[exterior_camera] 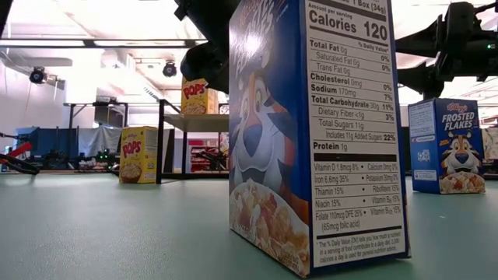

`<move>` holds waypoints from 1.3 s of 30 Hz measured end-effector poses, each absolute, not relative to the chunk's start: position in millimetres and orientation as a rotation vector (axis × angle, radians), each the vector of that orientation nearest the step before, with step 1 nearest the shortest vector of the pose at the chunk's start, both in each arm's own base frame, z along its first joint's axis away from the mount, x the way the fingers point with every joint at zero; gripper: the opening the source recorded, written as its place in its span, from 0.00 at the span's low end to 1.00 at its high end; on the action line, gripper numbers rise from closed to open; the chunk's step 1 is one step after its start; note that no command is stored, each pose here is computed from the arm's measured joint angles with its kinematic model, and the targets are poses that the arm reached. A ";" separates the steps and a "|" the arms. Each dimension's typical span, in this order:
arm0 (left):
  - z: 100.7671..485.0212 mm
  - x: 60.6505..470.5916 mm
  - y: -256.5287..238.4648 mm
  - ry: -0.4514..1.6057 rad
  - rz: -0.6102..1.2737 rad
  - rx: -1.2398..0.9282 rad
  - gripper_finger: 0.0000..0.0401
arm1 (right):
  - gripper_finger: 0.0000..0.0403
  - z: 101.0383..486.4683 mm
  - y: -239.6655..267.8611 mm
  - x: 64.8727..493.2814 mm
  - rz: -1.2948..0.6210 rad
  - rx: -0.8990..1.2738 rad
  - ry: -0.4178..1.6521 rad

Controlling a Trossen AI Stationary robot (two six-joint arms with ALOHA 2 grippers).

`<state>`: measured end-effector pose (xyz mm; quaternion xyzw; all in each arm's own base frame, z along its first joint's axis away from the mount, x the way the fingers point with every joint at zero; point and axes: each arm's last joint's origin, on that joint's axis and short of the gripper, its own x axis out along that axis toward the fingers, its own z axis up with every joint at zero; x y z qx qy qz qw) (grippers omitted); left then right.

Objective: Stack cereal on shelf
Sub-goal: Put the middle left purple cereal box on the shelf

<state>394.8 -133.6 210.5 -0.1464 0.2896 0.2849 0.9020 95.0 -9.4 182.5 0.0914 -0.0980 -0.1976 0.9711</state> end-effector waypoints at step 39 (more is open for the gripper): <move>210.1 396.4 -128.8 0.563 0.643 -0.302 0.71 | 0.95 182.4 -9.4 95.1 -0.399 0.185 -0.198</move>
